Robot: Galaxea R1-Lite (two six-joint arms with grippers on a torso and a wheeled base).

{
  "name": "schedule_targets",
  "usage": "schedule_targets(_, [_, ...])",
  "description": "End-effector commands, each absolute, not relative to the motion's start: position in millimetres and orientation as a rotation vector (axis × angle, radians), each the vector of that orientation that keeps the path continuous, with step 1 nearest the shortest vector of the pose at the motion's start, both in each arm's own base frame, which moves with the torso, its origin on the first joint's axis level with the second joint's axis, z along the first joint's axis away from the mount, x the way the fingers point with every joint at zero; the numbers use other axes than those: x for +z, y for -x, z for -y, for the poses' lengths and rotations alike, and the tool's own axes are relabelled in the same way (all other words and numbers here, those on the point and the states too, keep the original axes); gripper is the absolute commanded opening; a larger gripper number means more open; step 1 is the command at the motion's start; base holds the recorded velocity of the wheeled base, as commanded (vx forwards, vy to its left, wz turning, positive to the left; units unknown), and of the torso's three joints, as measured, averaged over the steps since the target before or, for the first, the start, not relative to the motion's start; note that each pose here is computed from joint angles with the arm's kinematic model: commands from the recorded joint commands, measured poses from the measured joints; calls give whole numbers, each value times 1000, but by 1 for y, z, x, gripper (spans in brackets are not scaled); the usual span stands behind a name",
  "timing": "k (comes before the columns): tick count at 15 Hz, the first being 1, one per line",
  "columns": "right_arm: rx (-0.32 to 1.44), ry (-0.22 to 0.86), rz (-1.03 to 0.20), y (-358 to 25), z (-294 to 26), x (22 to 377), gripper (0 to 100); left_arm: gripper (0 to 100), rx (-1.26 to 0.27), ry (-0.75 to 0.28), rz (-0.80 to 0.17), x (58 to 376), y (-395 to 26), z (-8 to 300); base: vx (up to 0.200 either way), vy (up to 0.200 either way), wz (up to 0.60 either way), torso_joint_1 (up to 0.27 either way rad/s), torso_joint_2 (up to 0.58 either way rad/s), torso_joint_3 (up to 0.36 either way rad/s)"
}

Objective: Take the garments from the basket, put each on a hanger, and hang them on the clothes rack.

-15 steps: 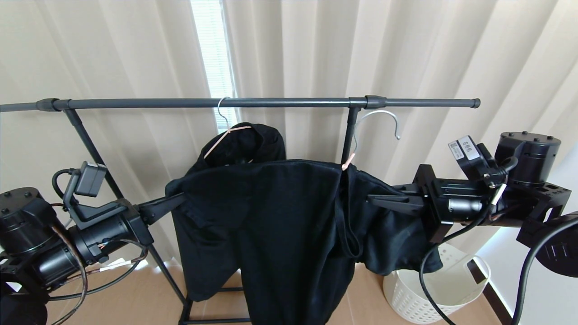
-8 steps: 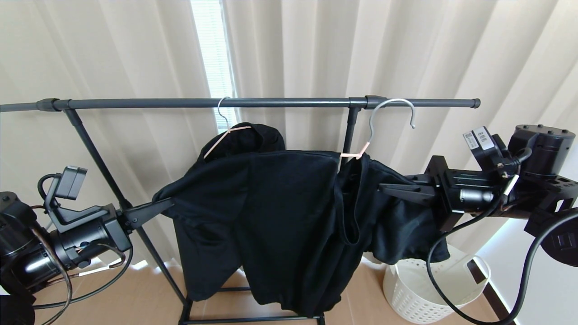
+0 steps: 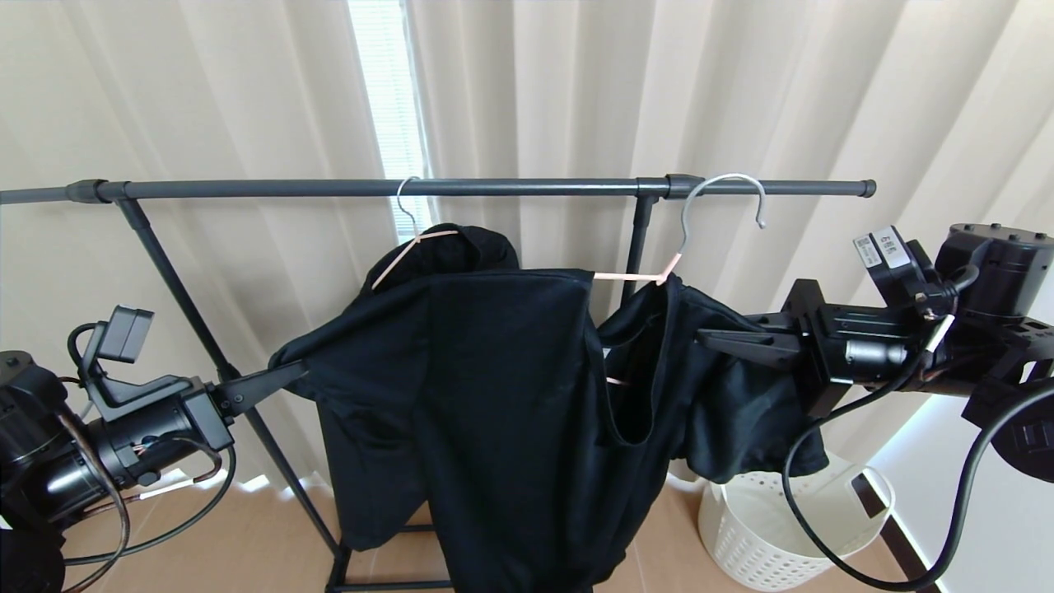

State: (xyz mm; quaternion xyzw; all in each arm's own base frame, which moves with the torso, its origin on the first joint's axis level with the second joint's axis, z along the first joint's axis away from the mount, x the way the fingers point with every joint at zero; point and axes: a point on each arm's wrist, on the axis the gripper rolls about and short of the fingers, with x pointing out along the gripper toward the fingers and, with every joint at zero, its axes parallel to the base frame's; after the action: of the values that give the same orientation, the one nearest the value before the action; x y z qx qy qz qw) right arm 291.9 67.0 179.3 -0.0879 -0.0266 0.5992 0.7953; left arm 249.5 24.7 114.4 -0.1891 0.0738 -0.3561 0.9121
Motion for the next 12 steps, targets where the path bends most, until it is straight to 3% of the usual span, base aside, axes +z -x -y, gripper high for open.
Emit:
schedule_targets(1, [1288,189,58,-292,-67,179,0,0,-728,398,-164,111,-251,-26,0,0,0,0,0,0])
schedule_targets(12, [1315,184,66,-292,-63,181,0,0,-732,403,-176,108,-251,-24,0,0,0,0,0,0])
